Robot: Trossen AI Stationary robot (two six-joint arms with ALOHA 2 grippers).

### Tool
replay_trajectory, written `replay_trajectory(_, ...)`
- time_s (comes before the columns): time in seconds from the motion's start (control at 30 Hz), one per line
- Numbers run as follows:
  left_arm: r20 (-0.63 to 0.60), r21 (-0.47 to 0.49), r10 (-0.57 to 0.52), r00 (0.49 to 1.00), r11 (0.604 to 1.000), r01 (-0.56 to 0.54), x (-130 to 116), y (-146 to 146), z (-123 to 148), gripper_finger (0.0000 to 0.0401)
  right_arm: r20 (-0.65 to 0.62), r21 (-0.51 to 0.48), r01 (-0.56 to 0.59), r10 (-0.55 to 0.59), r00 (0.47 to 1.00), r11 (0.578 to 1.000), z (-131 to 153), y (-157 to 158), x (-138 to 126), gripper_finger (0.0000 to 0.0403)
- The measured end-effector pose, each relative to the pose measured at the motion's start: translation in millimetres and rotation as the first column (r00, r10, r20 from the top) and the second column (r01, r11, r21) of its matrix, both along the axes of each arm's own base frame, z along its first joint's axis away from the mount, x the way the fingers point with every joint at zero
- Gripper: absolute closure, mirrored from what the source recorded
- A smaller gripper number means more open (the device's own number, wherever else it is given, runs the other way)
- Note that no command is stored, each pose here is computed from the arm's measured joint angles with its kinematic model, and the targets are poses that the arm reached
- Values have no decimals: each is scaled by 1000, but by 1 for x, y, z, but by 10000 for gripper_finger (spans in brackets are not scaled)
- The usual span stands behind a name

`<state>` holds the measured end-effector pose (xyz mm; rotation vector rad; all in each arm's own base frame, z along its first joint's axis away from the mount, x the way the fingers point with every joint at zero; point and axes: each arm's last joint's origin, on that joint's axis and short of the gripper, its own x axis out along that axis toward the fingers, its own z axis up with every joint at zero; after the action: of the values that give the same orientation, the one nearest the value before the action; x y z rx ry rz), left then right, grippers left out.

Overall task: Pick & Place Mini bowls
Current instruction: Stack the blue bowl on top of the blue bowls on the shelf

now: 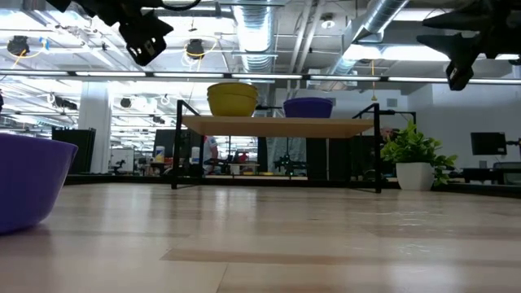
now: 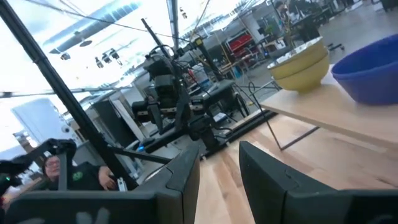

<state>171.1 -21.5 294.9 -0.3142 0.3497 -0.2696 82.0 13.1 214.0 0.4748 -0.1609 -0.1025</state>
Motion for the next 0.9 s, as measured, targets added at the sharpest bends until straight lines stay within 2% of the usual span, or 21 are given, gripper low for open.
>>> replay_trajectory(0.47,4,-5,-19,1000,1000,19,0,-1,0,241,-4,11,-5,5,1000,1000,-1,0,0,301)
replay_trajectory(0.63,5,-8,-63,998,998,63,-1,-9,1,241,-10,7,-24,24,1000,1000,-1,1,1,301)
replay_trajectory(0.77,-28,-74,-91,995,993,89,-1,-18,0,240,-9,2,-65,65,998,998,-1,2,1,301)
replay_trajectory(0.9,-139,-138,-146,980,982,126,3,-33,-4,242,-7,5,-81,81,997,997,-1,2,1,301)
